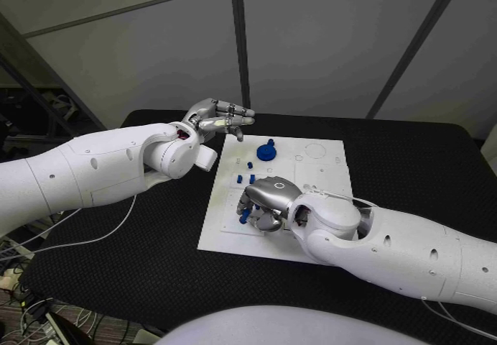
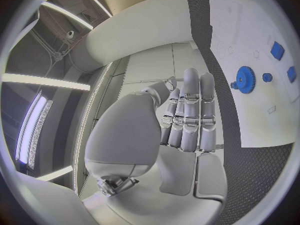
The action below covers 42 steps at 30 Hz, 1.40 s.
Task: Assemble the parts on the task board
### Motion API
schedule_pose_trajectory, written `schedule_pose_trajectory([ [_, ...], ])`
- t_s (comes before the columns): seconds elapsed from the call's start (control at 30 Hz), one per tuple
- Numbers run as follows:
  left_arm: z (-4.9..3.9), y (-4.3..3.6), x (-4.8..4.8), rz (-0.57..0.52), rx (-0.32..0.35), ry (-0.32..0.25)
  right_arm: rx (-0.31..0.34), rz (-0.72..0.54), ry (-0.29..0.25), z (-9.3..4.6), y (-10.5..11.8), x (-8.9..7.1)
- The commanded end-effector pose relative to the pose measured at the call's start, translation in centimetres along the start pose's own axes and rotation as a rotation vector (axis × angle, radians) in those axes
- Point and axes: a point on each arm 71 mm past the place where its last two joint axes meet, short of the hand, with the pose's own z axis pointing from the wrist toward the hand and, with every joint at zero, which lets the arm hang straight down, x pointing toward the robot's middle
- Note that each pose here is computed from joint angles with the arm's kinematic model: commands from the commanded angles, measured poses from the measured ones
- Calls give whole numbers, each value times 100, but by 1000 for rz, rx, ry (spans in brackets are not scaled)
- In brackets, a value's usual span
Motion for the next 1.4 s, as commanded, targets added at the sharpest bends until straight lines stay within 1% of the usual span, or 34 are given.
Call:
schedule_pose_trajectory([
  [0.03, 2, -10, 8, -6, 0, 11, -21, -8, -42, 3, 24, -31],
  [0.23, -1, -9, 4, -6, -1, 11, -30, -3, -55, 1, 34, -38],
  [0.6, -2, -5, 1, -6, -7, 12, -35, 5, -50, -7, 34, -35],
  [0.77, -4, -3, -5, -6, -9, 11, -40, 14, -54, -35, 45, -43],
  [0.9, -6, -2, -9, -6, -10, 10, -36, 21, -69, -90, 31, -60],
  [1.03, -7, -1, -14, -6, -10, 9, -20, 29, -95, -216, -31, -93],
  [1.13, -10, -1, -22, -5, -10, 8, 7, 63, -138, -402, -142, -145],
  [1.2, -13, 0, -31, -5, -10, 6, 45, 115, -173, -540, -249, -198],
  [1.23, -17, 0, -39, -4, -10, 4, 75, 152, -199, -611, -327, -258],
  [1.3, -22, 1, -48, -4, -10, 3, 158, 236, -248, -785, -519, -384],
  [1.33, -24, 2, -52, -3, -9, 2, 204, 270, -264, -866, -612, -433],
  [1.4, -27, -2, -65, -1, -2, -6, 288, 325, -275, -1013, -777, -489],
])
